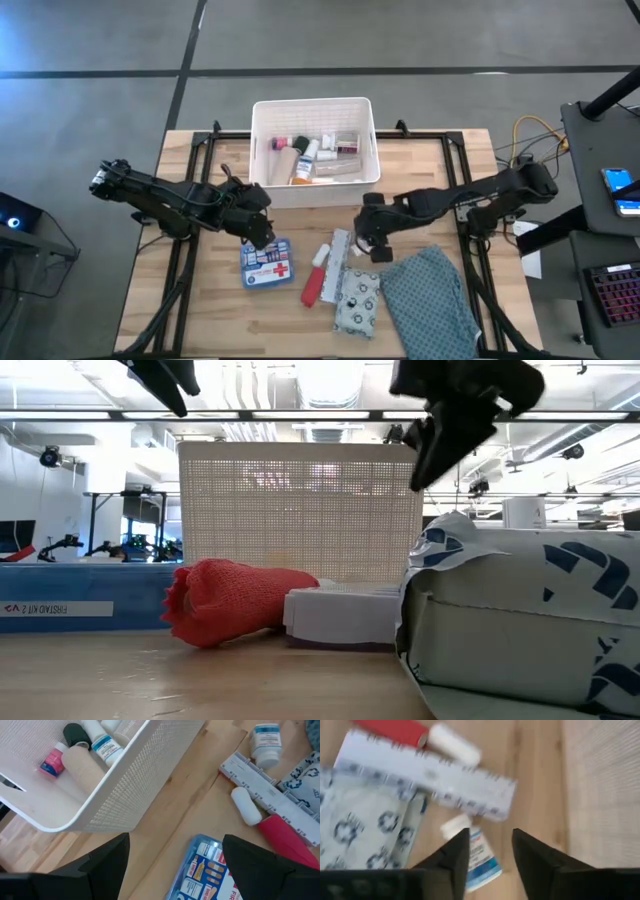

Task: Pick & place medical supplies in basket/bin
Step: Put the white and blue bottle into the white bin

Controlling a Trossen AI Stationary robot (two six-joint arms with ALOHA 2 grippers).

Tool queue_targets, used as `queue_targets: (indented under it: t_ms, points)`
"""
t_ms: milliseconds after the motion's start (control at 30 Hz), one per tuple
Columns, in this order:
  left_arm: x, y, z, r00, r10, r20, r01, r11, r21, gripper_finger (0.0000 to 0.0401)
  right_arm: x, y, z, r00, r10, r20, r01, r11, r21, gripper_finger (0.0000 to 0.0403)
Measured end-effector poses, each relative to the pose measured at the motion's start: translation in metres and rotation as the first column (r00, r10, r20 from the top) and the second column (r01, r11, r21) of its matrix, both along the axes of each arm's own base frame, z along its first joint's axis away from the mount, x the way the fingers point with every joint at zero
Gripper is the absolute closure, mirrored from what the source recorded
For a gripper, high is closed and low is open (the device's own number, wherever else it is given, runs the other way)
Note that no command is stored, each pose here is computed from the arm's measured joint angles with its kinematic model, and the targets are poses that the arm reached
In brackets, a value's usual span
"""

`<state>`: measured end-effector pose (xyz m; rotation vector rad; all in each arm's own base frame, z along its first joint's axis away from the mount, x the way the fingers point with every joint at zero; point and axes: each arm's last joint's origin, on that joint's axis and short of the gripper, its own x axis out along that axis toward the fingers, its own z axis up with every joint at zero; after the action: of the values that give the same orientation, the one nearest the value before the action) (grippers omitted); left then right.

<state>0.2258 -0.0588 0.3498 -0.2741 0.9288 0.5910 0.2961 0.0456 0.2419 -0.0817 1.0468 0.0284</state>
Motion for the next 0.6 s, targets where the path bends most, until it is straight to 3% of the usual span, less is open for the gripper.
queue_targets:
  t_ms: [167,333,600]
  points:
    - [0.000,0.000,0.000,1.000,0.012,0.004,-0.012,1.000,-0.004,0.0106,-0.006,0.004,-0.023,0.996,0.050,-0.079,-0.048,0.999,0.024,0.0186]
    - [0.000,0.000,-0.001,1.000,0.016,0.005,-0.016,1.000,-0.003,0.0106,-0.005,0.008,-0.044,0.985,0.125,-0.115,-0.128,0.992,-0.022,0.0108]
    - [0.000,0.000,-0.002,0.999,0.036,0.010,-0.036,0.999,-0.013,0.0106,0.007,0.009,-0.076,0.957,0.219,-0.188,-0.240,0.966,-0.095,0.0036]
